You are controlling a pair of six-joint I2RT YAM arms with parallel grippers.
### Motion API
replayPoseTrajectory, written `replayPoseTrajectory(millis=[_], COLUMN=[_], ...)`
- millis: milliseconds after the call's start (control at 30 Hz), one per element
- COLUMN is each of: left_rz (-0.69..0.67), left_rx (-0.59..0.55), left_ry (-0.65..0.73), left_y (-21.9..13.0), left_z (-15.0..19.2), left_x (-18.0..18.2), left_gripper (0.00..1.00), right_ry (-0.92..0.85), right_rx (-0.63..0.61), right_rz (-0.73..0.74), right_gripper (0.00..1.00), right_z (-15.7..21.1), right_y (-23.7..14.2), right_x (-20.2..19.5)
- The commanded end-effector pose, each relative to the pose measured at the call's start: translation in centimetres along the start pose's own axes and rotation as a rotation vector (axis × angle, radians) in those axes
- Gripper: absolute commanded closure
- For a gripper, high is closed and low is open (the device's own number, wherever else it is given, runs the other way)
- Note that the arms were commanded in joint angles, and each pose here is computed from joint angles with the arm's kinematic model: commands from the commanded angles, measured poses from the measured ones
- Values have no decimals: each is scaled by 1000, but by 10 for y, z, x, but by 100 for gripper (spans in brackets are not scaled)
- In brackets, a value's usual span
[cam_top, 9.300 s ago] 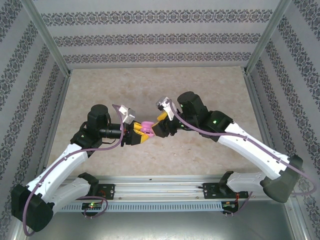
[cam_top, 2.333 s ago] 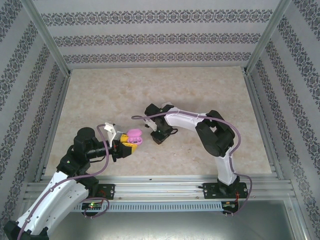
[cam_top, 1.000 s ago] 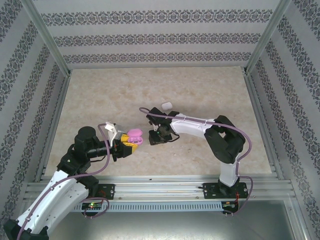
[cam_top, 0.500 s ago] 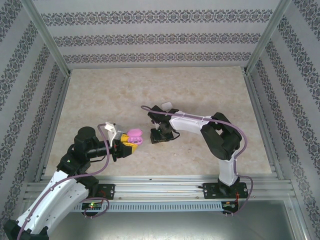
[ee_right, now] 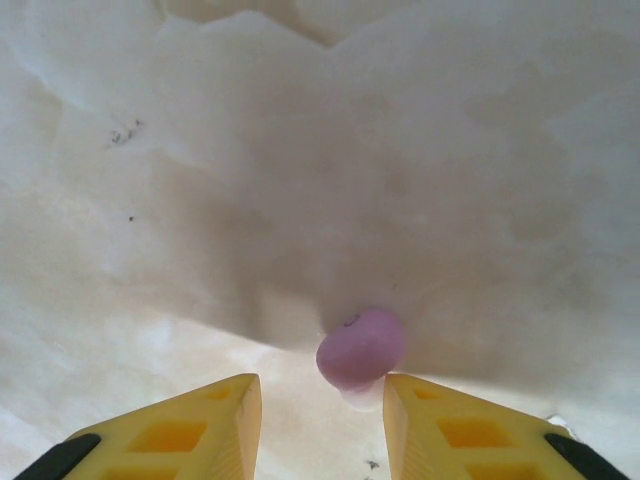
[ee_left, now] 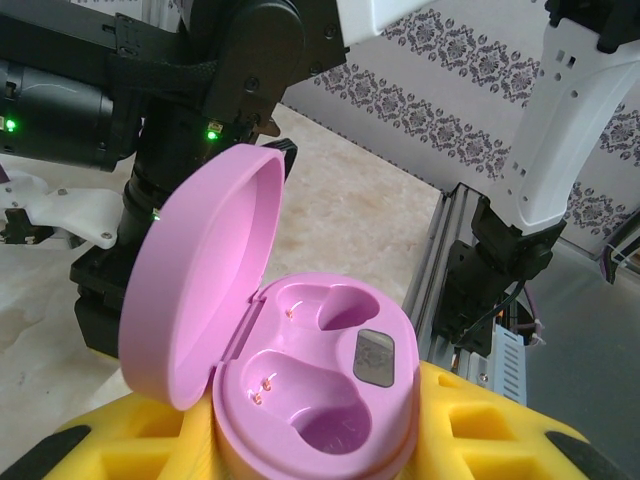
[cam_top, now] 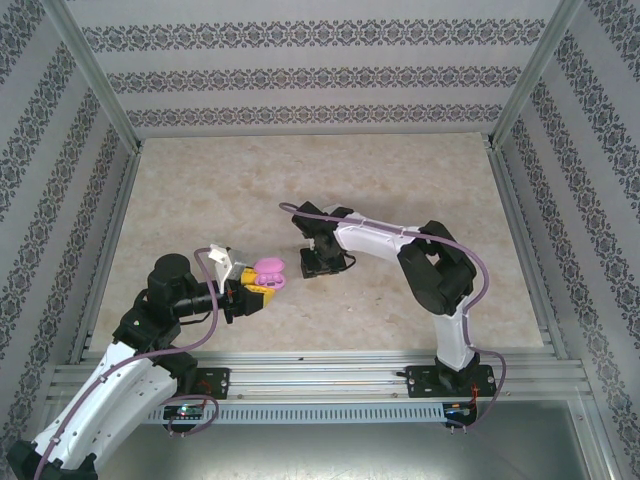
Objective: Insert the wireless bluetooth earbuds into the charging case
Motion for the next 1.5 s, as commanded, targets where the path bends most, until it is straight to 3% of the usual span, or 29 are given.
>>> replayPoseTrajectory(millis=[0, 567, 933, 1133, 1467], left_rz=[8, 8, 8, 10, 18], left_rx=[-19, -7, -9, -33, -114], left_ry=[43, 52, 55, 64, 120], left_y=[-1, -2, -2, -2, 4], left_z=[-3, 0, -1, -5, -20], left_x=[-2, -2, -3, -3, 1], left_gripper=[78, 78, 78, 78, 78], right_ry=[-12, -42, -33, -19, -3], right_rx=[2, 50, 24, -55, -355], right_rz=[80, 147, 113, 42, -113], right_gripper=[63, 69, 81, 82, 83], right_z=[-4, -7, -7, -3, 41], right_y=[-4, 10, 4, -26, -129], right_x=[-7, -3, -2, -3, -5])
Point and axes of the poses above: each hand's point on the last joint's axis, 136 mm out from that joint toward the fingers, its own y axis out along the fingers, its own x axis along the line the jaws close on, z = x × y, the point moved 6 cm from there along -y, back along the fingers, and after that the axes turned 3 degrees about y, right-handed, at the moved point
